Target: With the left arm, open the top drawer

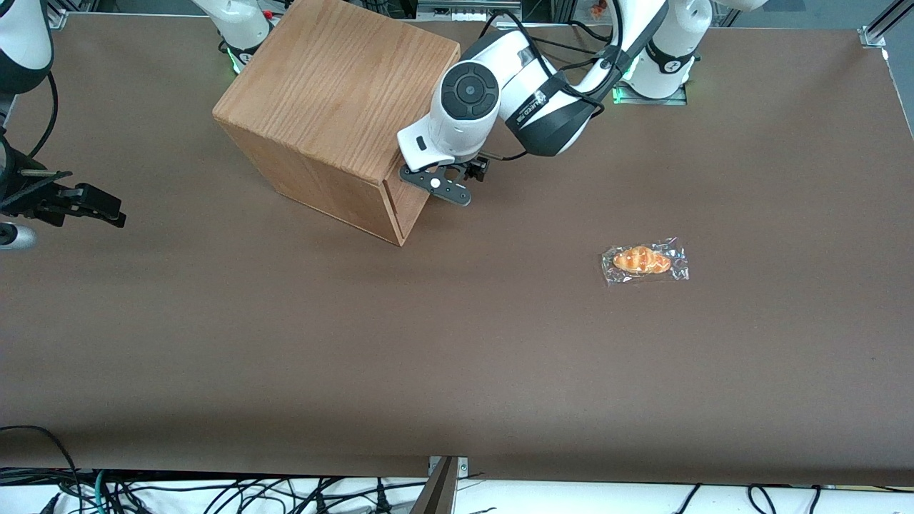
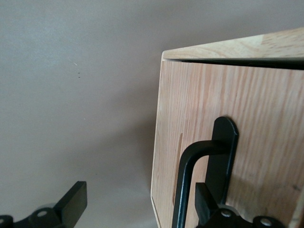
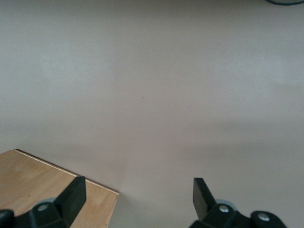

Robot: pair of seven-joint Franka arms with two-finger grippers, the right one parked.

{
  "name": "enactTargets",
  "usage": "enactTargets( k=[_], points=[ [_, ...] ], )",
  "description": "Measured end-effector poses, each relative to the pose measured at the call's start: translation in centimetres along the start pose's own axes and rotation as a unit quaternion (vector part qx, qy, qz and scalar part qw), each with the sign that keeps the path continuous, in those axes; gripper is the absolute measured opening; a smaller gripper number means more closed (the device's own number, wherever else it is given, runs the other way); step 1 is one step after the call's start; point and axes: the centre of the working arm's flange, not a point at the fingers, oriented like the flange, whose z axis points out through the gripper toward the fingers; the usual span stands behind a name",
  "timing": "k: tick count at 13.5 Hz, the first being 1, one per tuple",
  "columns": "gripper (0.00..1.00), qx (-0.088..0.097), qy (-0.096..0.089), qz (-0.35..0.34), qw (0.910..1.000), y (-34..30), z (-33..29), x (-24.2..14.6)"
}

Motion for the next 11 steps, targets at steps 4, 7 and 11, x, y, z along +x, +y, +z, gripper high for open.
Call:
enactTargets(
  k=[4,7,11],
  points=[
    [1.0,-0.001,0.001,-0.001,1.0,-0.1,0.5,0.2],
    [1.0,-0.001,0.002,-0.002,1.0,-0.2,1.0,0.3],
    [1.0,0.0,0.001,-0.002,1.0,-0.3,1.2,0.3]
  ],
)
